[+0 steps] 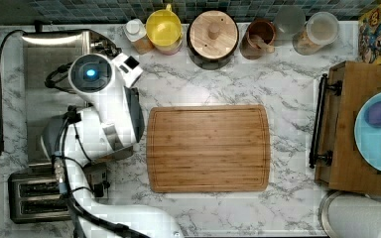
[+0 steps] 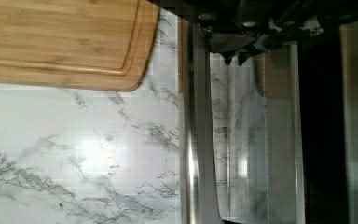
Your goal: Close the oven.
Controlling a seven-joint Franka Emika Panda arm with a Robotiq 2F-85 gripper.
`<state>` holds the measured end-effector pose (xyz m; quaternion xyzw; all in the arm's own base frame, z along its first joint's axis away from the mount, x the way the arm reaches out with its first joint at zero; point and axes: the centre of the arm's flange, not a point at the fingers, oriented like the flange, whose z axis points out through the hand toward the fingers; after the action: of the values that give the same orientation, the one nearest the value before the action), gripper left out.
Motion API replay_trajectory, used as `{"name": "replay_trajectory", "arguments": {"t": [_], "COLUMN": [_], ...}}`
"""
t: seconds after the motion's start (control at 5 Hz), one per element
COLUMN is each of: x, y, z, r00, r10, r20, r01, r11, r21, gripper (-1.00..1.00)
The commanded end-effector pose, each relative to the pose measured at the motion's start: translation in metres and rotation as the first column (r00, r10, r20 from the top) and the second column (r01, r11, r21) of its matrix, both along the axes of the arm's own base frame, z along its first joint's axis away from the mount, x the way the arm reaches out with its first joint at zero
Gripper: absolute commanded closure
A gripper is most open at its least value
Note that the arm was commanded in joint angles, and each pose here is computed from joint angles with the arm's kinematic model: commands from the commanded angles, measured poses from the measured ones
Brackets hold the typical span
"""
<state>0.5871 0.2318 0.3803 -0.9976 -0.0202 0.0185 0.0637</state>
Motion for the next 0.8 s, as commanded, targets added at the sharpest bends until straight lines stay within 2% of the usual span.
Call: {"name": "replay_trajectory", "arguments": {"t": [0.2,0.6,0.8], "x": [-0.017,-0.033,-0.045], "y": [0.07,0.076,0.067], "z": [0.093,0.136,0.158], "r00": [0.979,0.966,0.952], "r10": [-0.012,-0.041,-0.072], "r20": [0.203,0.253,0.298], "r01": [0.049,0.078,0.11], "r11": [0.982,0.987,0.987], "r21": [-0.182,-0.137,-0.116], "gripper": [1.0,1.0,1.0]}}
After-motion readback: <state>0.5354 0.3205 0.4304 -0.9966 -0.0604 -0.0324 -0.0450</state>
